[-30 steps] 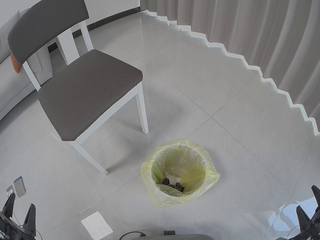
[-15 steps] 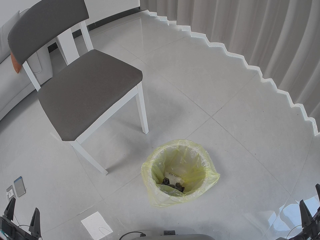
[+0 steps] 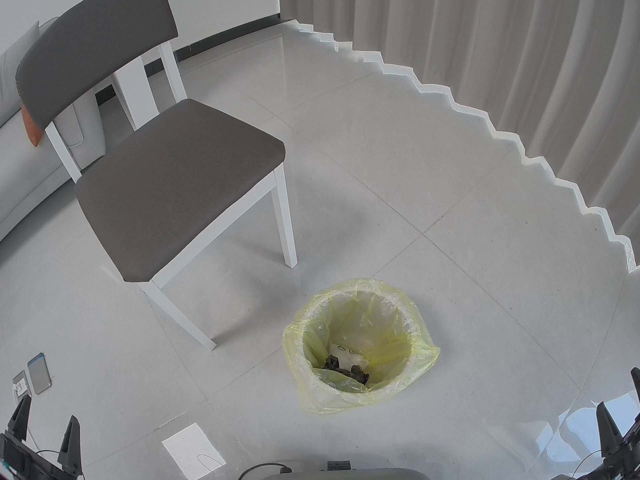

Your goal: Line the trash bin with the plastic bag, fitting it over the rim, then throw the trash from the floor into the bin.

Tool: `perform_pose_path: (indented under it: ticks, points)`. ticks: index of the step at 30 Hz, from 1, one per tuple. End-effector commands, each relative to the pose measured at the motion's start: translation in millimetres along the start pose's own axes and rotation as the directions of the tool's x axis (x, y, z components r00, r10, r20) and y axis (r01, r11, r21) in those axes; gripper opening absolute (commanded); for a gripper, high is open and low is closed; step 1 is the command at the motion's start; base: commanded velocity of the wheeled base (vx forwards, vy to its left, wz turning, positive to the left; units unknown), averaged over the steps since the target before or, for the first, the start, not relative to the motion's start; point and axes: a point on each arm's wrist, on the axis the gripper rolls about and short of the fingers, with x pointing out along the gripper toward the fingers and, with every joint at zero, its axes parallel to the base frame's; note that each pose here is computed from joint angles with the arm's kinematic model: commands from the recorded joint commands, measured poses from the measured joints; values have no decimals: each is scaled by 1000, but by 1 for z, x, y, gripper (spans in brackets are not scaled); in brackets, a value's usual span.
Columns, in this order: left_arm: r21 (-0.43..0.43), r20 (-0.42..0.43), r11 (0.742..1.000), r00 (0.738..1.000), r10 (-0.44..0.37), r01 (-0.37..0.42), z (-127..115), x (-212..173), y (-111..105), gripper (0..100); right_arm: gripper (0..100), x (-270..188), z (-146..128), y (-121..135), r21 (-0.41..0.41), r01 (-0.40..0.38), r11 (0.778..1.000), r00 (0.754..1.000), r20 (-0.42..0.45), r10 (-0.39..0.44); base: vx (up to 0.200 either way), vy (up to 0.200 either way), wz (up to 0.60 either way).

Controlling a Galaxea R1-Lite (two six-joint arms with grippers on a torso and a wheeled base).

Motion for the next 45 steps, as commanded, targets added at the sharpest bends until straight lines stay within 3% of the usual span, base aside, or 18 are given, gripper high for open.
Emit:
perform_pose_path:
  ticks: [1, 4, 8, 16, 18, 27, 31, 33, 34, 37, 41, 45]
  points:
    - [-1, 0, 1000, 1000, 1, -1, -3, 0, 0, 100, 100, 0, -4, -1, -59, 45, 997, 999, 4, -45, 0, 0, 0]
    - [-1, 0, 1000, 1000, 1, -1, -3, 0, 0, 100, 100, 0, -4, -4, -60, 144, 988, 990, 10, -144, 0, 0, 0]
    - [-1, 0, 1000, 1000, 1, -1, -3, 0, 0, 100, 100, 0, -5, -4, 6, 142, 990, 990, 1, -142, 0, 0, 0]
    - [-1, 0, 1000, 1000, 1, -1, -3, 0, 0, 100, 100, -1, -5, -1, 2, 58, 998, 998, -34, -58, 0, 0, 0]
    - [-1, 0, 1000, 1000, 1, -1, -3, 0, 0, 100, 100, -1, -6, 0, 8, 8, 1000, 999, -51, -7, 0, 0, 0]
    - [-1, 0, 1000, 1000, 1, -1, -3, 0, 0, 100, 100, -2, -6, 2, 20, -98, 995, 993, -61, 100, 0, 0, 0]
    - [-1, 0, 1000, 1000, 1, -1, -3, 0, 0, 100, 100, -1, -5, 2, -43, -104, 994, 994, -37, 103, 0, 0, 0]
    - [-1, 0, 1000, 1000, 1, -1, -3, 0, 0, 100, 100, 0, -6, 2, -71, -93, 993, 996, -17, 92, 0, 0, 0]
    - [-1, 0, 1000, 1000, -1, 1, -3, 0, 0, 100, 100, 0, -5, 1, -72, -39, 997, 999, -6, 39, 0, 0, 0]
    - [-1, 0, 1000, 1000, -1, 1, -3, 0, 0, 100, 100, -1, -7, -1, -73, 13, 997, 999, -37, -16, 0, 0, 0]
    - [-1, 0, 1000, 1000, -1, 1, -3, 0, 0, 100, 100, -2, -6, -5, -128, 197, 972, 979, -32, -203, 0, 0, 0]
    - [-1, 0, 1000, 1000, 1, -1, -3, 0, 0, 100, 100, -2, -6, -6, -117, 242, 963, 969, -21, -246, 0, 0, 0]
